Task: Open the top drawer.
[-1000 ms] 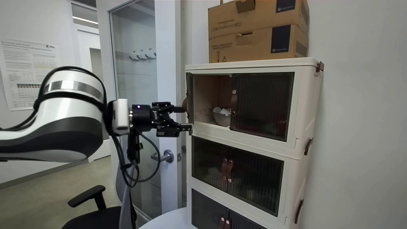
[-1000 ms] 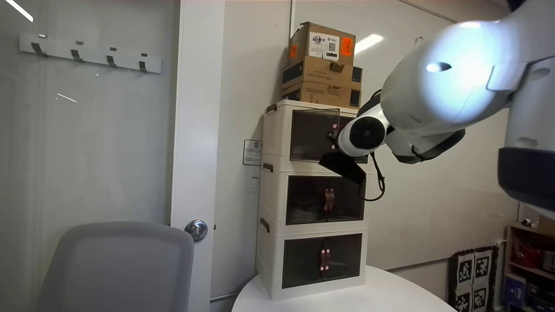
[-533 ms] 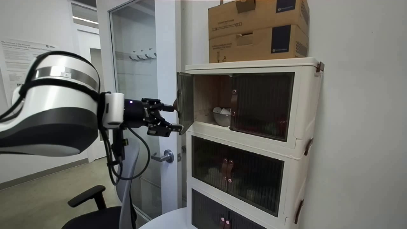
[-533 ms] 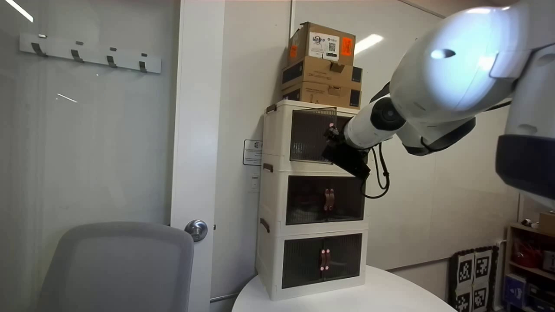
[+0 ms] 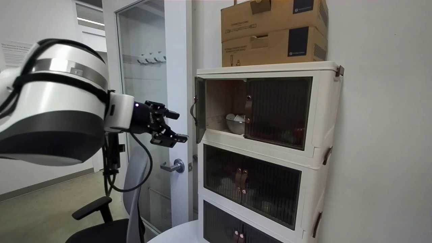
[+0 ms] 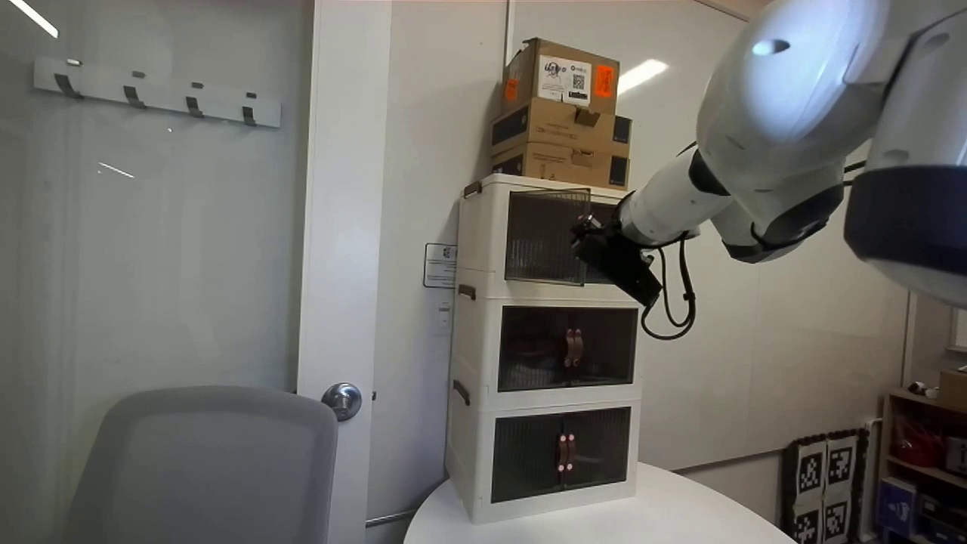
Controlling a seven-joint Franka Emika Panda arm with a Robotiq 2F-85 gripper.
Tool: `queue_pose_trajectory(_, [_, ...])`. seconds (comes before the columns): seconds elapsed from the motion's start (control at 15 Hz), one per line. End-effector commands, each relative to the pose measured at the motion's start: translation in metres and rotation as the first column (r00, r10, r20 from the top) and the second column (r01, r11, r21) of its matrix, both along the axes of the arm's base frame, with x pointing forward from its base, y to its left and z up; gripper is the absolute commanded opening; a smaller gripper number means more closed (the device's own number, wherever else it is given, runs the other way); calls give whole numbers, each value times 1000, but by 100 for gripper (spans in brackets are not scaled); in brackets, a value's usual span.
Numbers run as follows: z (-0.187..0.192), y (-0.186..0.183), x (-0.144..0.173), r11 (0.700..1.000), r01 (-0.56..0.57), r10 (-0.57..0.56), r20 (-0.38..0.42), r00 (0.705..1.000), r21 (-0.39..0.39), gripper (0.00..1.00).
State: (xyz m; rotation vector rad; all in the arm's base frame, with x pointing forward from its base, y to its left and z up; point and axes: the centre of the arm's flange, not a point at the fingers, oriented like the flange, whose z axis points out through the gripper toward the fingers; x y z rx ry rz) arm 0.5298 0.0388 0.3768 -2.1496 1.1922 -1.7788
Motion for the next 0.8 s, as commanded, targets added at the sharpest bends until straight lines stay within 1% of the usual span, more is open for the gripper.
queue_pose_trajectory(0.0, [15,-13,-2,998,-62,65,-124,990,23,100])
queue_pose_trajectory(0.07, [19,-19,-1,999,-47,48,-154,987,5,100])
queue_pose_trajectory(0.13, [22,-26,1,999,-18,11,-174,985,-39,100])
queue_pose_trajectory(0.2, [25,-34,4,995,10,-29,-196,980,-101,100])
queue_pose_trajectory(0.4, [34,-53,4,973,55,-108,-231,967,-226,100])
queue_pose_trajectory(0.6, [43,-73,5,953,79,-157,-253,955,-293,100])
queue_pose_trajectory(0.67, [48,-81,7,947,104,-183,-245,952,-305,100])
queue_pose_trajectory(0.73, [53,-94,12,925,186,-252,-167,953,-330,100])
